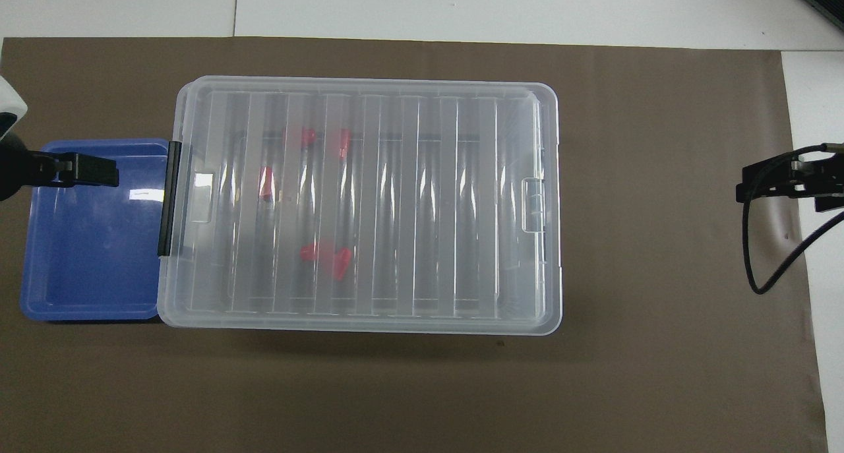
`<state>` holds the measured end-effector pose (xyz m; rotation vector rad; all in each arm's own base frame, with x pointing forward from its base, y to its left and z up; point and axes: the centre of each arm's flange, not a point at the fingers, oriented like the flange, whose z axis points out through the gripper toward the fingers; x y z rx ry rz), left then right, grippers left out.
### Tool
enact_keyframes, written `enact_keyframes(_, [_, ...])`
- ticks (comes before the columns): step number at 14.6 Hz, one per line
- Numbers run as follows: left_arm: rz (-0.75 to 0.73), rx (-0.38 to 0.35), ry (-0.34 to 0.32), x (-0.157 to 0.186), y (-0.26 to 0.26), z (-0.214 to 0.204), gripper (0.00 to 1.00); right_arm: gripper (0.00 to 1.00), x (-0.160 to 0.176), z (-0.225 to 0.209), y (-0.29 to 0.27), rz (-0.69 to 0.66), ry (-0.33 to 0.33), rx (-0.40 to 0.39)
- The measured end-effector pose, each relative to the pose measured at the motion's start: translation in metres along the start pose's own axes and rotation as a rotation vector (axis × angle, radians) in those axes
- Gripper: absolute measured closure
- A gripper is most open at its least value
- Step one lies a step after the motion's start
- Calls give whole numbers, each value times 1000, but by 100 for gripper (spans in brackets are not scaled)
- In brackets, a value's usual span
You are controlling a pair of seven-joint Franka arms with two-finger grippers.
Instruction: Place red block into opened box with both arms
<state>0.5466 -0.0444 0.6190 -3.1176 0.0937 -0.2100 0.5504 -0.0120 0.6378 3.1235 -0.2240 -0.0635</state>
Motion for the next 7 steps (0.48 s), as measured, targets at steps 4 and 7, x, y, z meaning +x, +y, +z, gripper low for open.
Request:
enact_keyframes(4, [0, 0, 0, 0, 0, 0, 0, 0, 0, 0, 0, -1, 1, -7])
enact_keyframes(7, [0, 0, 0, 0, 0, 0, 0, 0, 0, 0, -3, -6, 1, -8])
